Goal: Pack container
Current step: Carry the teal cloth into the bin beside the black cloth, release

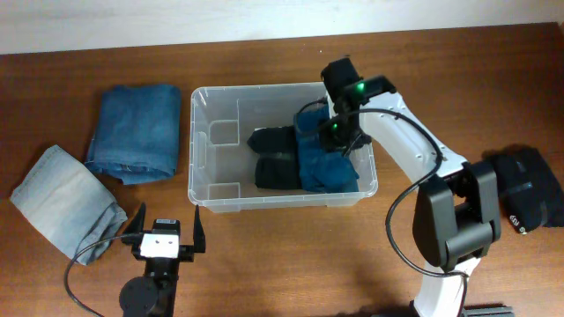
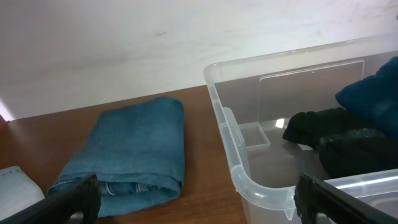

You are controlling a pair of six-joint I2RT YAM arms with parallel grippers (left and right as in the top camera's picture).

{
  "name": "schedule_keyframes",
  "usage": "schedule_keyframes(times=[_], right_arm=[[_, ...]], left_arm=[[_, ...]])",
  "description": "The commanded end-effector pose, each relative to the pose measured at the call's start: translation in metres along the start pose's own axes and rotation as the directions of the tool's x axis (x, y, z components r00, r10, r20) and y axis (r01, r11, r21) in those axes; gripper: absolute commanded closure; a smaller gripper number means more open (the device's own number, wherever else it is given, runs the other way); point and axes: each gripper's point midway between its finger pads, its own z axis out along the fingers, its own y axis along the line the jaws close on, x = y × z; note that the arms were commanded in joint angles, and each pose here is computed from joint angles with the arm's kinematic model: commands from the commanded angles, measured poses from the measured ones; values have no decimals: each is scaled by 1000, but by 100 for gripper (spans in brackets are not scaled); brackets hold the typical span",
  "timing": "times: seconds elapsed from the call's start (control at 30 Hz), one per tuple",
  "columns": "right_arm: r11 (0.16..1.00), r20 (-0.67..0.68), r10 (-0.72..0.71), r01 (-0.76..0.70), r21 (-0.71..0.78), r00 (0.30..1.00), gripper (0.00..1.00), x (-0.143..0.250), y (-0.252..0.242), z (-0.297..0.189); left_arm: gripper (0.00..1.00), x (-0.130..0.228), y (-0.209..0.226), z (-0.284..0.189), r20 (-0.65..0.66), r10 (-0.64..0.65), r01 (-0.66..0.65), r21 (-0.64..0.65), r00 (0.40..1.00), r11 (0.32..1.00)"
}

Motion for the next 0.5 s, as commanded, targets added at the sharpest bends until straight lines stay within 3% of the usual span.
schedule_keyframes(times=[0.0, 0.2, 0.47], right_arm=[[1000, -22, -12, 12, 9, 1000, 67, 12, 1, 14], [1000, 18, -14, 14, -20, 1000, 66, -3, 9, -16], [999, 166, -11, 19, -48, 986, 57, -41, 14, -130]], left_arm=[[1, 1, -1, 0, 4, 17, -17, 8, 1000, 1000], [1, 1, -1, 0, 4, 17, -17, 8, 1000, 1000], [1, 1, -1, 0, 4, 17, -17, 8, 1000, 1000]])
